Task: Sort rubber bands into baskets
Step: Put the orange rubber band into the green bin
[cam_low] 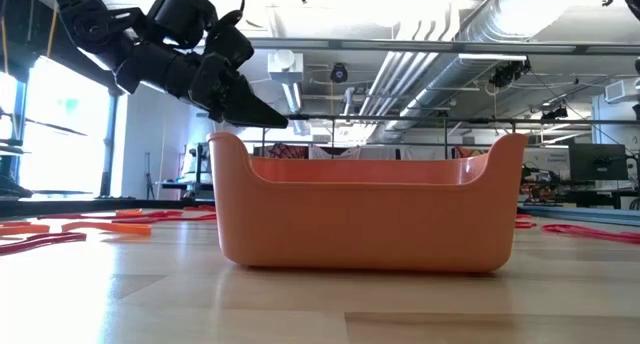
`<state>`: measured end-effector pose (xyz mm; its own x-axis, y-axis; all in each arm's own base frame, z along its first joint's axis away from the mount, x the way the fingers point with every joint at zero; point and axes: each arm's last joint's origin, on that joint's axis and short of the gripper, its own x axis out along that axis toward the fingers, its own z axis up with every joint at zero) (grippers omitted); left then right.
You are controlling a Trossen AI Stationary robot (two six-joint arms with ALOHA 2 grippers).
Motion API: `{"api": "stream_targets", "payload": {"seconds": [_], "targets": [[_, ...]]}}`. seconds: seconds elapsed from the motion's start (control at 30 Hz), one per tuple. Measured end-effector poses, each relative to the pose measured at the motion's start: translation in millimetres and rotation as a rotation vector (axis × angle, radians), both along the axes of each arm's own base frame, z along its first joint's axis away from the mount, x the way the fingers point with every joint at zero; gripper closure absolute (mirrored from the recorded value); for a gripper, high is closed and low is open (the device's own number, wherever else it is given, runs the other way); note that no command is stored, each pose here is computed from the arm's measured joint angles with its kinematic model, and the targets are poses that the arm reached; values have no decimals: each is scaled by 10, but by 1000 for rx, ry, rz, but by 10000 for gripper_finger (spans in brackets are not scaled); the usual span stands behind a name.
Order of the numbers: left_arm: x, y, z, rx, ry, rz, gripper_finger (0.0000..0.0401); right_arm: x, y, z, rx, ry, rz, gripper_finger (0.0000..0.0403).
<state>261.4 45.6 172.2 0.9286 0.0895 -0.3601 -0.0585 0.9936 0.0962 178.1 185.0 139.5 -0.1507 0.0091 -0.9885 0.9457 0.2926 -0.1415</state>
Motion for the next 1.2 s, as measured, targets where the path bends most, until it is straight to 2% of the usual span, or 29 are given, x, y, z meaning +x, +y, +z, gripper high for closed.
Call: {"api": "stream_targets", "payload": {"seconds": [0.1, 0.47, 0.83, 1.07, 1.2], "targets": [[0, 0, 0, 0, 0, 0, 366, 1, 1, 0, 1, -1, 0, 399], [0, 0, 0, -2, 0, 1, 366, 77, 78, 252, -24, 8, 29, 398], [0, 0, 0, -2, 0, 1, 366, 139, 97, 379, -96, -67, 61, 397], [-3, -1, -7, -4, 8, 1, 366, 137, 87, 380, -114, -74, 70, 358], [-3, -1, -7, -4, 8, 1, 366, 142, 92, 379, -107, -78, 84, 359]]}}
